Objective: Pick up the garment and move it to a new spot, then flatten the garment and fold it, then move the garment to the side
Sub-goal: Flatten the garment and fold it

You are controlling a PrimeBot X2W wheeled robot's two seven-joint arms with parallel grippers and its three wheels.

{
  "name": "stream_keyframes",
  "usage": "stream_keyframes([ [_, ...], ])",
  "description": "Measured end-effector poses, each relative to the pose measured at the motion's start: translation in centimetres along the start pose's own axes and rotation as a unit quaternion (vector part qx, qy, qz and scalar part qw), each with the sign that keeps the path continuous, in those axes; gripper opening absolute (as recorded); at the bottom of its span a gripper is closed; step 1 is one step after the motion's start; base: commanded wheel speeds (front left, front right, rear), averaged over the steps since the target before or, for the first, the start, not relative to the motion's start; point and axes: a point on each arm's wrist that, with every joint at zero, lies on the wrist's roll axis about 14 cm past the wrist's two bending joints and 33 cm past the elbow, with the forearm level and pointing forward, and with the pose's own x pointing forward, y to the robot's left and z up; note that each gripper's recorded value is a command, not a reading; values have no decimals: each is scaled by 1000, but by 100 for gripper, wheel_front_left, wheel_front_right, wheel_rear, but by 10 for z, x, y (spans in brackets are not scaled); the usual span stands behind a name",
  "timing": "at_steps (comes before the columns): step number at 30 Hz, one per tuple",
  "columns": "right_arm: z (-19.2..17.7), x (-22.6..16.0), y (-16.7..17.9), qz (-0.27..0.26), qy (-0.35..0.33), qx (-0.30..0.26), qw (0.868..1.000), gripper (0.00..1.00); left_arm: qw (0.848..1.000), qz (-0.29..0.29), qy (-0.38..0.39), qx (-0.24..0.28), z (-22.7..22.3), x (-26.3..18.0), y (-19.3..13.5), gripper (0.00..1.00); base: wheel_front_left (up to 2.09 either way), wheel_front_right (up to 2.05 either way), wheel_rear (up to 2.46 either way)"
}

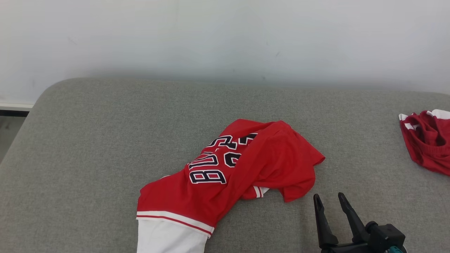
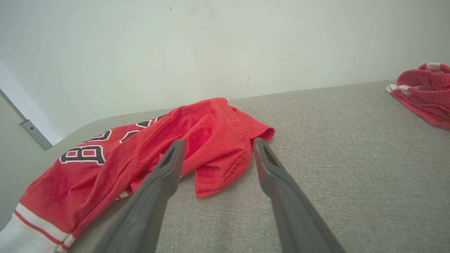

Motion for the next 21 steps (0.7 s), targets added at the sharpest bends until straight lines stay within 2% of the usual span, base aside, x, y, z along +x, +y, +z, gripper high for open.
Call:
stream_keyframes([
  [1, 0, 0, -1, -1, 0, 0, 1000, 100, 1000, 1, -2, 0, 1, 0, 1, 36, 0, 0, 0],
  [2, 0, 0, -1, -1, 0, -1, 1000, 100, 1000, 2, -5, 0, 1, 1, 1, 97, 0, 0, 0],
  [3, 1, 0, -2, -2, -1, -1, 1000, 100, 1000, 4, -11, -1, 3, 1, 1, 100, 0, 0, 0],
  [10, 3, 1, -8, -6, -3, -8, 1000, 100, 997, 18, -79, 7, 31, 2, 8, 100, 0, 0, 0],
  [21, 17, 23, -13, 9, -16, -34, 999, 100, 981, 15, -188, 40, 92, 12, -4, 100, 0, 0, 0],
])
